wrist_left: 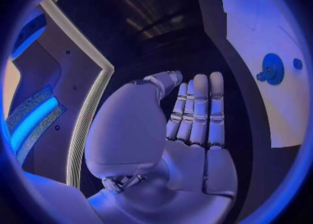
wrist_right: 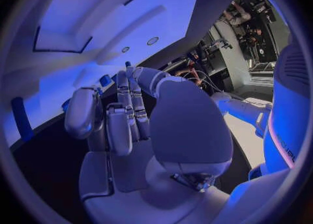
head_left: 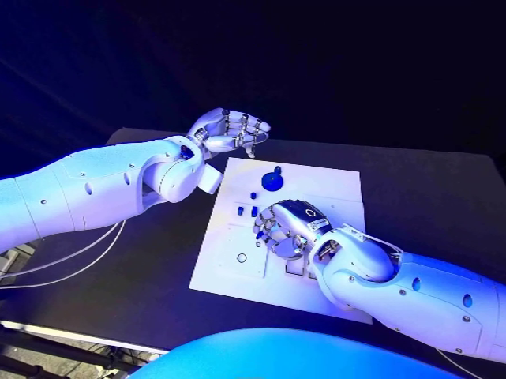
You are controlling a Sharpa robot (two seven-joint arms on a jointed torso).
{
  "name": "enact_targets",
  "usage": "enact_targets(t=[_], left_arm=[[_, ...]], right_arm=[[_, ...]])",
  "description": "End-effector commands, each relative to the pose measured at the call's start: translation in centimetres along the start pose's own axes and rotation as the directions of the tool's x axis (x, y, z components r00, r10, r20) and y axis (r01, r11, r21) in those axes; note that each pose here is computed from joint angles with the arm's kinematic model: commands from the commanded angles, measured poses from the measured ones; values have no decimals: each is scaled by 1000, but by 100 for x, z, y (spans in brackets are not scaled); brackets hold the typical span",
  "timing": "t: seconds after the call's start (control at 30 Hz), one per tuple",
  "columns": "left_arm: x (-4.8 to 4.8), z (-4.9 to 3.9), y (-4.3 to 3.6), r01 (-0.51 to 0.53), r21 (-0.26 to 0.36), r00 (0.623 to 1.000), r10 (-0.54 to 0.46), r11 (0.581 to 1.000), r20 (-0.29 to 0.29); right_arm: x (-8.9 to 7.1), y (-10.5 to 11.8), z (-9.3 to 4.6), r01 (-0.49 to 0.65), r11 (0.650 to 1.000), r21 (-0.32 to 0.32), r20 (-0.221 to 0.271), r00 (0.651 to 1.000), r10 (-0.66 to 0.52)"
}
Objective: Assemble the parts on the task board
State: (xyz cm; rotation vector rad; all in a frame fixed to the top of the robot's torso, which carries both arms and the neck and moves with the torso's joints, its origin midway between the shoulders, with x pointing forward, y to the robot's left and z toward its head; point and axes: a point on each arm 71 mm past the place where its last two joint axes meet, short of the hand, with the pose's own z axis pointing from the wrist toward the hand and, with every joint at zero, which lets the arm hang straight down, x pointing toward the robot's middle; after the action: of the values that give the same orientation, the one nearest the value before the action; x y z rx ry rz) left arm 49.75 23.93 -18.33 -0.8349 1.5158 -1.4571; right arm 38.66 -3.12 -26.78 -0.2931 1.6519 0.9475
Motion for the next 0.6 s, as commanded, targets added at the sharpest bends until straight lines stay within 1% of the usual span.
enact_targets(t=[0.03, 0.27, 0.6], left_arm=[[15, 11, -16, 9, 11, 1000, -9, 1000, -3], [19, 13, -16, 9, 11, 1000, -9, 1000, -5], [21, 13, -16, 8, 10, 1000, -8, 1000, -6]], right_arm=[[31, 7, 0, 4, 1000, -8, -29, 1000, -5], [52, -10, -8, 13, 1000, -2, -47, 999, -14], [67, -4, -8, 16, 1000, -1, -58, 998, -17]])
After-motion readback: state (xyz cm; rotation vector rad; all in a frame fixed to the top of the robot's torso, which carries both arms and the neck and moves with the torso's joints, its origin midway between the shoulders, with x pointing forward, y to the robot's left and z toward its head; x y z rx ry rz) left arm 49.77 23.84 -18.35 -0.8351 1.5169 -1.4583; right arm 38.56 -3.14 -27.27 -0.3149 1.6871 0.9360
